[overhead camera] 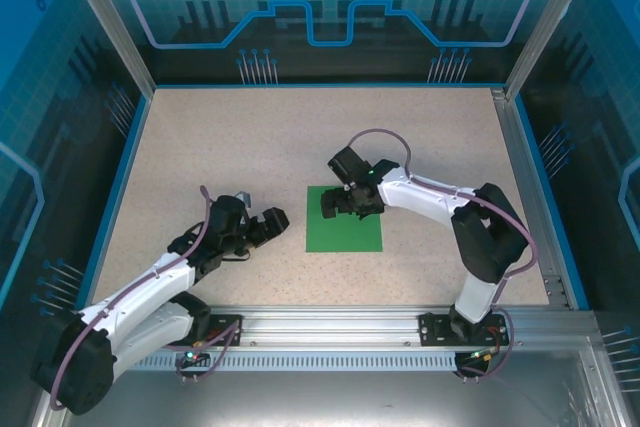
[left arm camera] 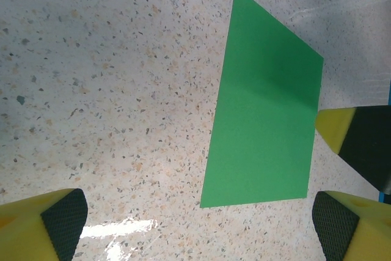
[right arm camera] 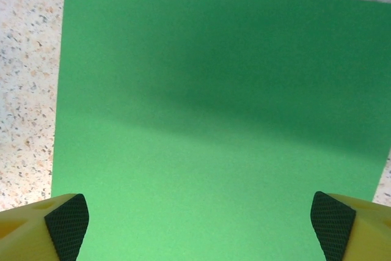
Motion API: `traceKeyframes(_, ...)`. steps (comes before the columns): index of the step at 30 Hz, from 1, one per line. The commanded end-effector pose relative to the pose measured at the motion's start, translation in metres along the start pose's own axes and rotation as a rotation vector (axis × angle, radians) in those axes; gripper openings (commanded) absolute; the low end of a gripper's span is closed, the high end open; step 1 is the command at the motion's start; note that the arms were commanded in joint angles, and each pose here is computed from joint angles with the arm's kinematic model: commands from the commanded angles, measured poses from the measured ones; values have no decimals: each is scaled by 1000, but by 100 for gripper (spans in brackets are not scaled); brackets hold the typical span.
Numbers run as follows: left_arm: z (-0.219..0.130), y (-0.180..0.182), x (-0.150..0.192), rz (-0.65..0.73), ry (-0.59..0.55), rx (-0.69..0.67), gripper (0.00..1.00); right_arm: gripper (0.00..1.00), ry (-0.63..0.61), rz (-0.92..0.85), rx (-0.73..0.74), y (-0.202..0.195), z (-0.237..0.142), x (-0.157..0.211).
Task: Fold a paper plane with a square sheet of paper (pick it up from the middle)
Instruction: Fold the square sheet of paper in half at the center of the table.
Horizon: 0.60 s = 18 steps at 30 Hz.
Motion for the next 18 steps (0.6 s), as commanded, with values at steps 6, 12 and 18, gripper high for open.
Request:
traceKeyframes(6,-5,-12,-14,13,-53,25,99,91,87,1,-29,2,20,6)
traceKeyframes(12,-6,-12,-16,29,-94,47,99,84,94,40,-45,5,27,1)
traceKeyframes(18,-5,-2,-16,47,-112,3,99,82,124,45,-19,2,42,8)
Point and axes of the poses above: each hand's point on the last joint's axis, 136 mm out from that joint toward the fingers, its own z axis out along the fingers, its own y axis along the line the jaws close on, x = y × z, the point moved 4 cm from there along -z, back along the fingers, and after that the axes turned 5 degrees about z, right-handed, at the moved point
